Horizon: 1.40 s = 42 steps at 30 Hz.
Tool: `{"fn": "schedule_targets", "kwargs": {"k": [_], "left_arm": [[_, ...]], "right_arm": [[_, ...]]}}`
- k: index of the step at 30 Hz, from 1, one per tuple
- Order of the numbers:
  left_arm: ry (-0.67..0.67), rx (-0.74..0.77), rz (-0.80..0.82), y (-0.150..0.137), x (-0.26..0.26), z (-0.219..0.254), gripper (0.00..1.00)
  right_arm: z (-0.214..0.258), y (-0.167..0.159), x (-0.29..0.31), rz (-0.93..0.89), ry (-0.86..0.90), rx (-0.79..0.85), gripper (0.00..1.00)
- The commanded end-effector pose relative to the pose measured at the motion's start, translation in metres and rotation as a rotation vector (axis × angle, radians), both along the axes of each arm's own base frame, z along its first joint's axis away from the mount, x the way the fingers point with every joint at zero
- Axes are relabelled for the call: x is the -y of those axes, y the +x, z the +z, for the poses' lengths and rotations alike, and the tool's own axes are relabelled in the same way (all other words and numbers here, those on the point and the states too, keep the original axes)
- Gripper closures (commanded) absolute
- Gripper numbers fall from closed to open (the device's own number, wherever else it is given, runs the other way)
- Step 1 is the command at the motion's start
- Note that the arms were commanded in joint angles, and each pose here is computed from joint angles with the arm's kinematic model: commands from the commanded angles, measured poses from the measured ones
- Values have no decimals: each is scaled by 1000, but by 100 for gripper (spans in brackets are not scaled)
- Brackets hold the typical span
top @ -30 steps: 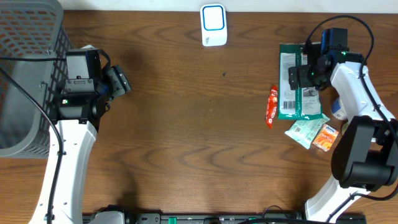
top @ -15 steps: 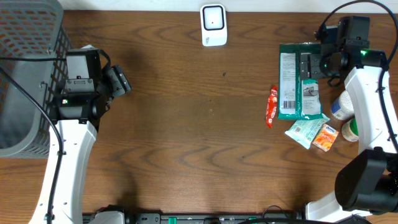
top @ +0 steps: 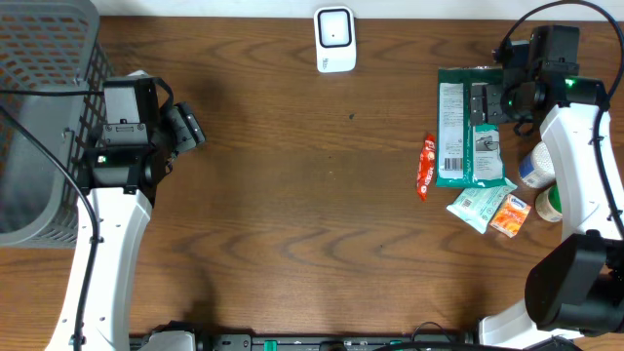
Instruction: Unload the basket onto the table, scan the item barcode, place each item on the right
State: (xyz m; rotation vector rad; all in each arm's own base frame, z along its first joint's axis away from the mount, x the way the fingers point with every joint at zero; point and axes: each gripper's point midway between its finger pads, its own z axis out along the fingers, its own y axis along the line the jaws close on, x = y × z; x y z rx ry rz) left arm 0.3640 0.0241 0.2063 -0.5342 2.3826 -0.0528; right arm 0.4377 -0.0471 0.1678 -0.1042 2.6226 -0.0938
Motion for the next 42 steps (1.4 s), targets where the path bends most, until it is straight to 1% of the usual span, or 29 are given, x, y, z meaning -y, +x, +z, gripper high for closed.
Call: {"fn": "schedule_targets", "kwargs": {"k": [1, 11, 15, 19, 21, 24, 29, 31, 36, 37, 42], "left_arm": [[9, 8, 13, 3, -3, 5, 19], [9, 8, 13, 3, -4, 4, 19], [9, 8, 13, 3, -3, 4, 18], [9, 8, 13, 3, -4, 4, 19], [9, 8, 13, 3, -3, 5, 19], [9, 8, 12, 3, -3, 4, 18], [9, 8, 13, 3, -3, 4, 19], [9, 8, 13, 3, -3, 4, 19], [9, 8, 13, 3, -3, 5, 19], [9, 8, 13, 3, -3, 5, 19], [9, 8, 13, 3, -4, 5, 18]], "right_arm": [[1, 0, 6, -18, 2, 4, 1], [5, 0, 5, -14, 2, 12, 1], [44, -12, -9, 14, -6, 88, 1], [109, -34, -33, 70, -24, 247, 1], [141, -49, -35, 81, -64, 329, 1], [190, -79, -43, 96, -67, 467, 1], [259, -133, -47, 109, -89, 694, 1], [277, -155, -47, 108, -88, 760, 1], [296, -221, -46, 105, -91, 847, 1], [296, -237, -46, 105, -88, 859, 1], [284, -293, -59, 178, -36, 895, 1]]}}
